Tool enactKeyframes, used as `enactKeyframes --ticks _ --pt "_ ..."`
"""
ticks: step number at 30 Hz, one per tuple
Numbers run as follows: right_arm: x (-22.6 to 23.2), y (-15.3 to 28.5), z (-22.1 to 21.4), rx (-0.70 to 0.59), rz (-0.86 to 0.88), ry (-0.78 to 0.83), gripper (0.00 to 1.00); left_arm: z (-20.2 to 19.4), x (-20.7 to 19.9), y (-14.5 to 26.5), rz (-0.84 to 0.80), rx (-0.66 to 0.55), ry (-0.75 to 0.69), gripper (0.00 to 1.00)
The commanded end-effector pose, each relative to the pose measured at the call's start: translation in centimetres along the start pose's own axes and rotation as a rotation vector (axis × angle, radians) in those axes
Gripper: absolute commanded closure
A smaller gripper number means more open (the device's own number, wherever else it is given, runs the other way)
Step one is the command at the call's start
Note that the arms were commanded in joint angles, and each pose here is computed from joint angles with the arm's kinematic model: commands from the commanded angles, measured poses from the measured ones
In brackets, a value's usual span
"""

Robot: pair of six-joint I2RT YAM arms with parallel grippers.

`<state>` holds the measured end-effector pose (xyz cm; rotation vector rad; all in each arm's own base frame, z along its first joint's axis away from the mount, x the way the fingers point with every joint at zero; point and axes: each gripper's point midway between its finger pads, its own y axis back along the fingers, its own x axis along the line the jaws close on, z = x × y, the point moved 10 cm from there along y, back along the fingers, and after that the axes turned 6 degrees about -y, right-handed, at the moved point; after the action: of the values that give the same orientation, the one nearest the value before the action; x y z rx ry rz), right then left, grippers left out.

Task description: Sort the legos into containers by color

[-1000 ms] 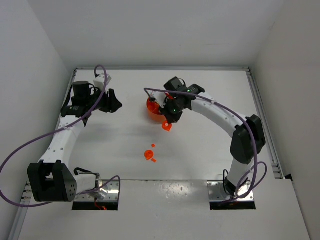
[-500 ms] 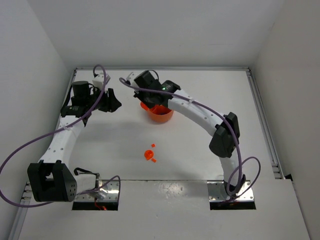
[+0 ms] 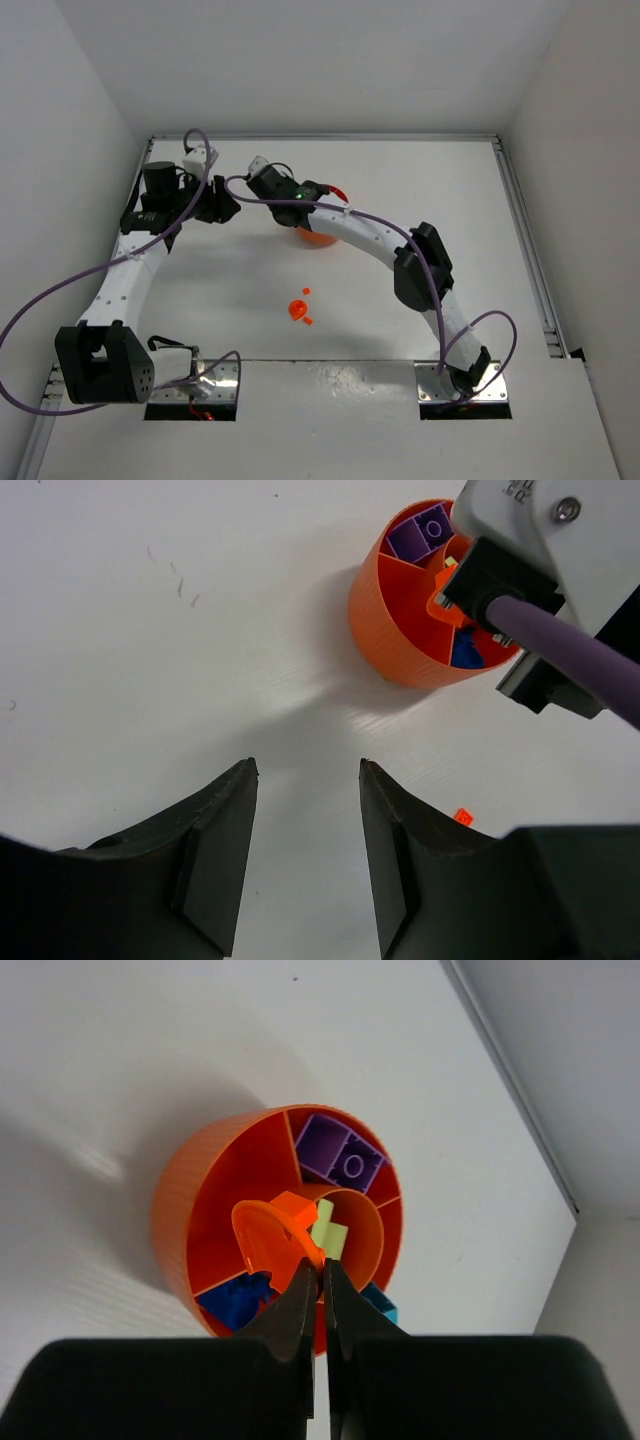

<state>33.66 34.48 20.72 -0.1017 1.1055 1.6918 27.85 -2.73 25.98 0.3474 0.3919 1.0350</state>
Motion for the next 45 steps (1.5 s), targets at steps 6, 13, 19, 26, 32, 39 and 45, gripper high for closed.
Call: enactKeyframes --ticks 6,13,19,26,32,39,45 --pt "0.0 -0.3 1.7 -0.063 -0.139 -0.025 1.00 0.9 0.2 0.9 0.026 -0.064 -0.010 0.49" --pt "1.0 -1.2 1.1 -0.036 -0.114 -0.024 1.00 1.0 0.7 1.1 0.052 -0.074 0.003 0.49" --pt "1.6 -1.8 0.0 0.004 -0.047 -0.029 1.00 1.0 0.9 1.2 0.060 -0.075 0.007 0.49" --pt "1.4 -1.1 -1.3 0.030 -0.014 -0.015 1.00 1.0 1.1 1.3 0.059 -0.077 0.011 0.49" --pt "0.2 -0.1 -2.4 0.032 -0.019 -0.013 1.00 0.7 1.2 0.9 0.045 -0.063 0.029 0.49" --pt "-0.6 0.7 -3.1 0.031 -0.038 -0.005 0.99 0.7 1.1 0.9 0.035 -0.064 0.029 0.49" --pt "-1.2 1.6 -3.3 0.023 -0.029 0.007 0.89 0.7 1.1 0.9 0.035 -0.064 0.029 0.49"
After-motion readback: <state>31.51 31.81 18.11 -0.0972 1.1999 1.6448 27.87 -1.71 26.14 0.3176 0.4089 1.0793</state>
